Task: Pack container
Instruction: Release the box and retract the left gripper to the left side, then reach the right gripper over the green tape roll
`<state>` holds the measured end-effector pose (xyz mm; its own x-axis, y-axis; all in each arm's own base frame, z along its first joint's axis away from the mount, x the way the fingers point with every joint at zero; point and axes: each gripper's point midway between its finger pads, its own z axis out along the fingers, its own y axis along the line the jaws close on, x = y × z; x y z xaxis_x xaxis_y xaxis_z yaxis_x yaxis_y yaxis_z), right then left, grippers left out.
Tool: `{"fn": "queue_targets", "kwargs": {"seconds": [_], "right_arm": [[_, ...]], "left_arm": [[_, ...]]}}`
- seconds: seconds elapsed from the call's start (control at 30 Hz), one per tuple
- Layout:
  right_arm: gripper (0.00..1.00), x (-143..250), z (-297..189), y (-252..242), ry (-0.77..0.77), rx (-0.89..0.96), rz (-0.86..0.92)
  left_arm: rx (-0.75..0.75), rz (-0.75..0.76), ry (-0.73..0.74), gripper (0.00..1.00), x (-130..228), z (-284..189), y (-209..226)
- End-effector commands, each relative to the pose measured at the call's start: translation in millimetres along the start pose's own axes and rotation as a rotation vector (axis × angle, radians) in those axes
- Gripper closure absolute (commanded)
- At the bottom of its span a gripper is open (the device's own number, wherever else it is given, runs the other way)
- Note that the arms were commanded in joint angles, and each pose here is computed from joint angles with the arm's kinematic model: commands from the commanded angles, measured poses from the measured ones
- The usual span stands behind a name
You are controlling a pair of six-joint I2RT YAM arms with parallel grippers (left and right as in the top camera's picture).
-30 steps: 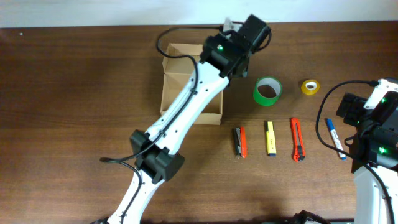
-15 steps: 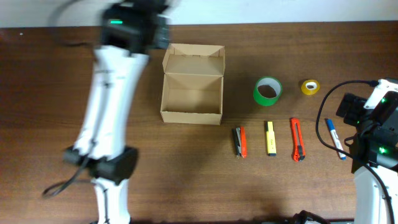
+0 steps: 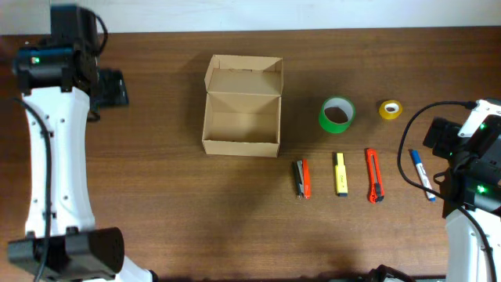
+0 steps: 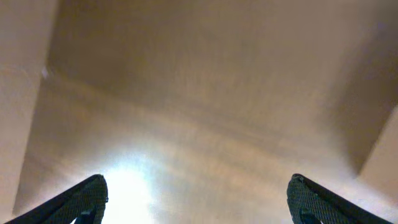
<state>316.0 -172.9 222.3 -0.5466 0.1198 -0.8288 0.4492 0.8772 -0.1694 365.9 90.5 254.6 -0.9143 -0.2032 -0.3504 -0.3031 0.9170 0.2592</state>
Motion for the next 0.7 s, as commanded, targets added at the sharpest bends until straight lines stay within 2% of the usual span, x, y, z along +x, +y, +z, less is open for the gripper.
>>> {"fn": "queue_targets", "kwargs": {"seconds": [0.0, 0.13, 0.27, 0.37, 0.4, 0.67], "right_arm": [[0.01, -9.4, -3.0, -6.1, -0.021, 0.021, 0.012], [0.01, -9.5, -3.1, -6.0, -0.021, 0.021, 0.011], [0.01, -9.4, -3.1, -6.0, -0.021, 0.021, 0.011], [0.01, -9.5, -3.1, -6.0, -0.021, 0.021, 0.011], [0.01, -9.4, -3.1, -6.0, -0.021, 0.021, 0.011], [0.01, -9.5, -3.1, -6.0, -0.021, 0.021, 0.011]], "left_arm": [[0.035, 0.063, 0.108, 0.09, 25.0, 27.2, 9.6], [0.207, 0.138, 0.16, 0.09, 40.8, 53.8, 6.8], [0.299, 0.093, 0.146, 0.09, 40.9, 59.9, 21.5], [0.301, 0.043, 0.122, 0.07, 36.2, 64.0, 35.4], [0.296, 0.034, 0.112, 0.0, 33.9, 65.3, 39.2], [0.289, 0.021, 0.097, 0.0, 30.6, 67.1, 44.2]]}}
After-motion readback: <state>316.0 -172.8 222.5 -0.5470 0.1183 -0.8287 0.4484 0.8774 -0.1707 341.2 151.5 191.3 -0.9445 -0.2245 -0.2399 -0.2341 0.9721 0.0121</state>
